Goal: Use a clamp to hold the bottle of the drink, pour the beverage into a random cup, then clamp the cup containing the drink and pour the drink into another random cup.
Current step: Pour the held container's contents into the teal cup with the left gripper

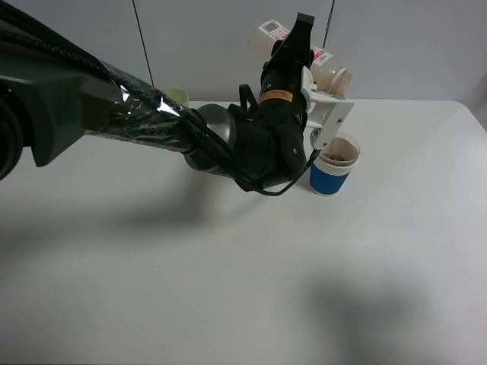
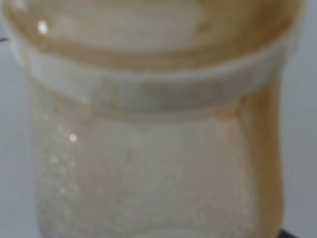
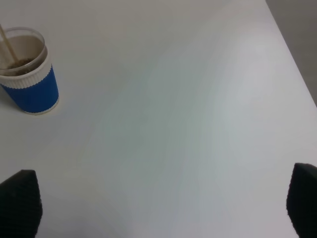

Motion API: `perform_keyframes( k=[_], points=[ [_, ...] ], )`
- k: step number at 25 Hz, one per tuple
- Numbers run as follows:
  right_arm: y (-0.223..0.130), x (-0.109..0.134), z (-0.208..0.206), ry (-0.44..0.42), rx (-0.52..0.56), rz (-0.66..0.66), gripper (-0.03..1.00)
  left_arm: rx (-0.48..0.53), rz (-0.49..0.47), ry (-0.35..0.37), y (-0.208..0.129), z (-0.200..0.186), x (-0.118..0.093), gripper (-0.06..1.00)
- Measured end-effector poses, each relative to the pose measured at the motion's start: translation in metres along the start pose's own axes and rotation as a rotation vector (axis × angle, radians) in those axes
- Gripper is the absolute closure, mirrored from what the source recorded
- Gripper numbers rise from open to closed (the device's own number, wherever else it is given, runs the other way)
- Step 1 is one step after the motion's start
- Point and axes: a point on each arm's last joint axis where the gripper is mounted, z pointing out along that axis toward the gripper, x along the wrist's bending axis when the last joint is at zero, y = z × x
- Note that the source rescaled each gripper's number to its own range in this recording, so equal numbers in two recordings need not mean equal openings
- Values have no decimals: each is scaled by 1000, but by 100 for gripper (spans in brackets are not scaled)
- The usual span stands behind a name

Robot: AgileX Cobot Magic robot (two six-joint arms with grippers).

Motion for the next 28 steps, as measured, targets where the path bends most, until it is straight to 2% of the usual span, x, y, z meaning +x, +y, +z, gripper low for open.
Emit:
perform_keyframes(
  k=[15,28],
  points=[
    [0,0,0,0,0,0,-3,-45,40,52,4,0,5,93],
    [0,0,0,0,0,0,-3,-108,81,124,10,-1,11,93]
  ],
)
